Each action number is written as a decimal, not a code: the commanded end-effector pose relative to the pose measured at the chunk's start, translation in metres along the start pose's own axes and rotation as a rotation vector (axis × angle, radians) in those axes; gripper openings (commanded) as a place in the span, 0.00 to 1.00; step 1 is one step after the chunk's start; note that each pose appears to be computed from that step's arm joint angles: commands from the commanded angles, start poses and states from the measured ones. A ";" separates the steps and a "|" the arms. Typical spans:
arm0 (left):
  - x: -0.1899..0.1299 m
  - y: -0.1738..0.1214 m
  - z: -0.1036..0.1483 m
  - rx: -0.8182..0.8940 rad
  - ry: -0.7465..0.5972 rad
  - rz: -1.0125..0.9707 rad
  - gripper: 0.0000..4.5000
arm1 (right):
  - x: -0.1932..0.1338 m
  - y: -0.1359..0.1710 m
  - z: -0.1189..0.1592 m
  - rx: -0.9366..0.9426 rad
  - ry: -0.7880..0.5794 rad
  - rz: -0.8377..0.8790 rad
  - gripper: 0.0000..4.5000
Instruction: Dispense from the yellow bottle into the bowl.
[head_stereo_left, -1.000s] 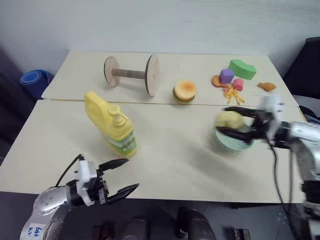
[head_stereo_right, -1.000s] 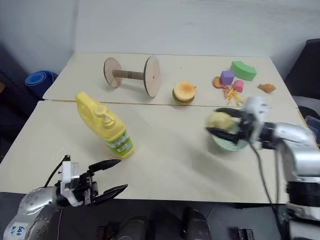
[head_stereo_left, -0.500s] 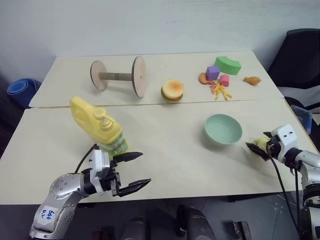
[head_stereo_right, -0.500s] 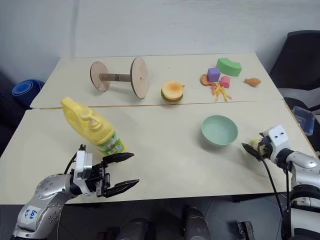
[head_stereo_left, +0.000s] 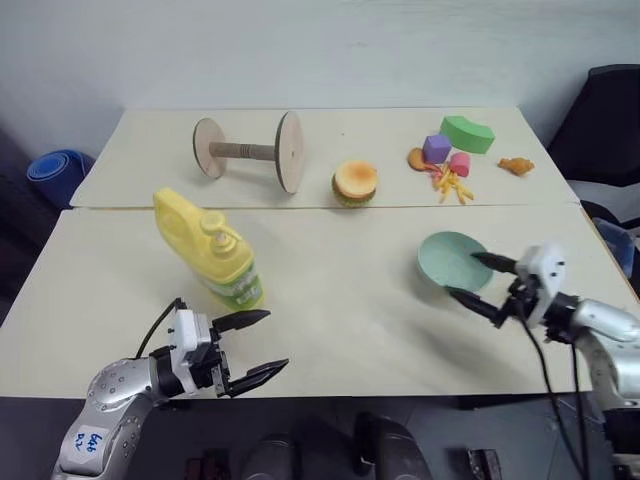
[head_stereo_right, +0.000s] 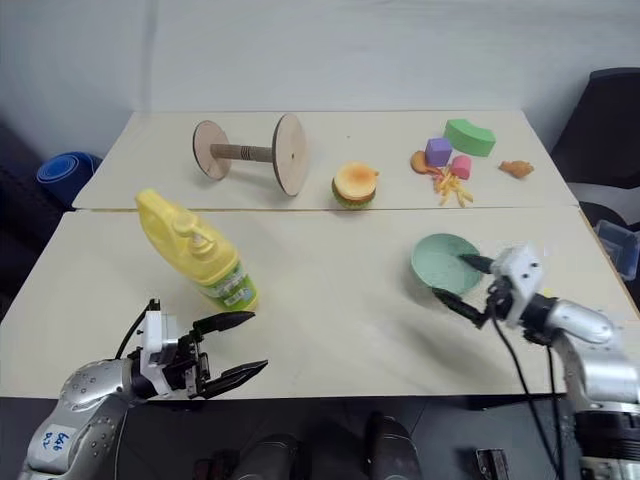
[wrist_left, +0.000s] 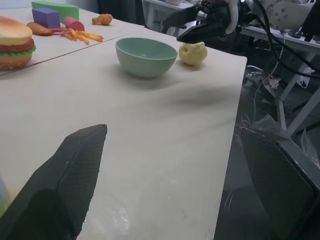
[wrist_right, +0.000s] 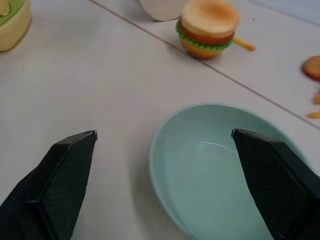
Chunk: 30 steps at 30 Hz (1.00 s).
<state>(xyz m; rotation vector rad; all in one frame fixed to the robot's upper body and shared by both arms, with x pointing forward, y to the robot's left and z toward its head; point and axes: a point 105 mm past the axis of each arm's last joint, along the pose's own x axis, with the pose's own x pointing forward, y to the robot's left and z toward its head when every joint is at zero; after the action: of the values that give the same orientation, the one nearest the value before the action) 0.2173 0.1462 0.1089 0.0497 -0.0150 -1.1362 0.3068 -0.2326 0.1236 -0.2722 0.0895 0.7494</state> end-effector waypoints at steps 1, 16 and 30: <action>0.002 0.001 0.006 0.049 -0.005 0.004 1.00 | 0.032 -0.004 -0.005 -0.030 0.039 -0.068 1.00; -0.006 0.001 0.011 0.069 -0.014 0.086 1.00 | 0.081 -0.010 -0.018 0.001 0.091 -0.108 0.32; -0.016 0.001 0.010 0.086 -0.028 0.144 1.00 | 0.078 -0.013 0.023 -0.065 0.029 -0.015 0.01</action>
<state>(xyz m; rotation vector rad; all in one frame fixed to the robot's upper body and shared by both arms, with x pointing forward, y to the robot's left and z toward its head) 0.2138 0.1641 0.1126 0.0907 -0.0539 -0.9799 0.3722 -0.1815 0.1145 -0.3449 0.1488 0.7291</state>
